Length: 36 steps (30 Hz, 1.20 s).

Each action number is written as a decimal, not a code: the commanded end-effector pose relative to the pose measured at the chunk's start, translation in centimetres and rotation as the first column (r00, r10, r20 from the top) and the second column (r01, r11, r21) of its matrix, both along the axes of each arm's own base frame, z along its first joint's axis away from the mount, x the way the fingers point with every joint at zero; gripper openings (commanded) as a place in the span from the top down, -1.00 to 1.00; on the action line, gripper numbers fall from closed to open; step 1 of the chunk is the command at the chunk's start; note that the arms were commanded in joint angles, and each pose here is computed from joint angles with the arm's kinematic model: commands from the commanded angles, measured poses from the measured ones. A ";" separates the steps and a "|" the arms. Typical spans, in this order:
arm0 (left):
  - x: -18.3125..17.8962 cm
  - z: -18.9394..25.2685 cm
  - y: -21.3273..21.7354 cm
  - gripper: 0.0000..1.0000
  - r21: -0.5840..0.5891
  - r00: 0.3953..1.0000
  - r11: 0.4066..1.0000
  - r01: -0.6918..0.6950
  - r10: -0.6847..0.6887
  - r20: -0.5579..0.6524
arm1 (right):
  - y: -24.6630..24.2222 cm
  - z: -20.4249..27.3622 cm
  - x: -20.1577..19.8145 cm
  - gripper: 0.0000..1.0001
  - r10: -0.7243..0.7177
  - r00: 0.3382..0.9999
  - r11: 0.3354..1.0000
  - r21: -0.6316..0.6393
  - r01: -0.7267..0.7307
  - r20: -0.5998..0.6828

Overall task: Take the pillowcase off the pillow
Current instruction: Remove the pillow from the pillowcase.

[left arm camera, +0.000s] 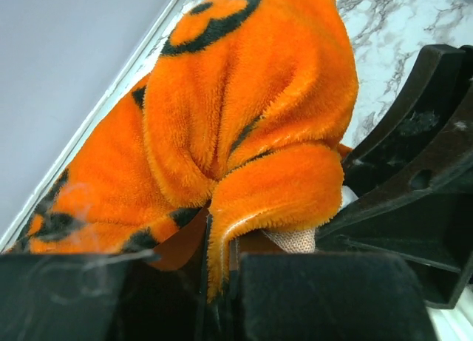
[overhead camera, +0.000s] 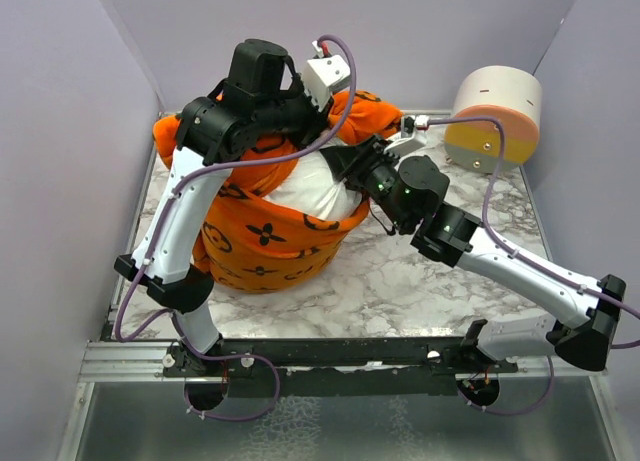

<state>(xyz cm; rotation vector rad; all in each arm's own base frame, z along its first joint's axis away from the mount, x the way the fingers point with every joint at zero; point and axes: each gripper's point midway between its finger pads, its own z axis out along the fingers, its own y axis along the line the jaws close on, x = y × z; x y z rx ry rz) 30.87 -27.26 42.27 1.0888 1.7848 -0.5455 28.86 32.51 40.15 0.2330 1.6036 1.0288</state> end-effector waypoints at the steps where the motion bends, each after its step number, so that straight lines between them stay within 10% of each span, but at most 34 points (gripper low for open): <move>1: -4.7 -5.0 0.8 1.00 0.103 0.964 0.991 0.082 -0.053 -0.262 | 3.5 -2.0 -0.8 0.95 0.154 0.987 0.987 0.063 -0.151 -0.044; 14: 0.6 6.0 -2.0 1.00 -0.115 0.959 0.991 0.062 -0.027 0.281 | 8.9 -2.5 -8.0 0.98 0.531 0.839 0.846 -0.020 -0.533 0.115; 25: 3.6 7.7 -3.7 1.00 -0.189 0.926 0.982 -0.017 0.087 0.367 | 11.4 -4.5 -13.6 0.98 0.658 0.712 0.752 -0.245 -0.612 0.244; 36: 10.5 6.1 0.8 1.00 -0.140 0.780 0.906 -0.399 0.415 0.467 | 9.8 -4.9 -20.9 0.98 0.756 0.537 0.648 -0.315 -0.693 0.373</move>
